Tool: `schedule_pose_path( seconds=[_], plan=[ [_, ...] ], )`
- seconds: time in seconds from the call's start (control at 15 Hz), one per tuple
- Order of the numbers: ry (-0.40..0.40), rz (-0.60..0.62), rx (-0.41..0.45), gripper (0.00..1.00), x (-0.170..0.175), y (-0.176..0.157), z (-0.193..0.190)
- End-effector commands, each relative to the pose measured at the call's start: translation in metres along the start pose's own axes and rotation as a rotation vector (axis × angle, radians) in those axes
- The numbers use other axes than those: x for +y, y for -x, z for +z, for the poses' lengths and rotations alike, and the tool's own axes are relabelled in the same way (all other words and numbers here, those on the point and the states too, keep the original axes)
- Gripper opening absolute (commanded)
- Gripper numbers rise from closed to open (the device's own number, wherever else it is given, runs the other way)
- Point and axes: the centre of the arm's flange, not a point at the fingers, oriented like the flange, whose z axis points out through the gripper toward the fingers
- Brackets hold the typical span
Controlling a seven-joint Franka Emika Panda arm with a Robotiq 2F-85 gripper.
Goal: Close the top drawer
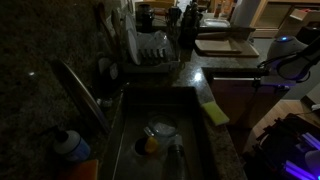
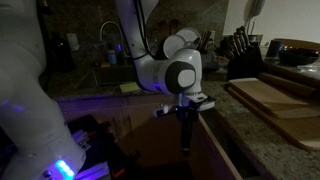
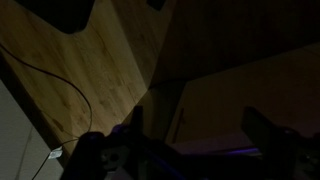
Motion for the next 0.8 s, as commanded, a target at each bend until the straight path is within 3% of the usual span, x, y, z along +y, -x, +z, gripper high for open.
schedule_pose_path(
  seconds=[0.0, 0.33, 0.53, 0.73],
  plan=[
    [0.016, 0.028, 0.005, 1.0, -0.003, -0.009, 0.011],
    [0.024, 0.12, -0.038, 1.0, -0.015, -0.039, 0.052],
    [0.017, 0.12, 0.071, 1.0, -0.032, -0.044, 0.061],
    [0.058, 0.108, 0.25, 1.0, -0.05, -0.054, 0.068]
  ],
)
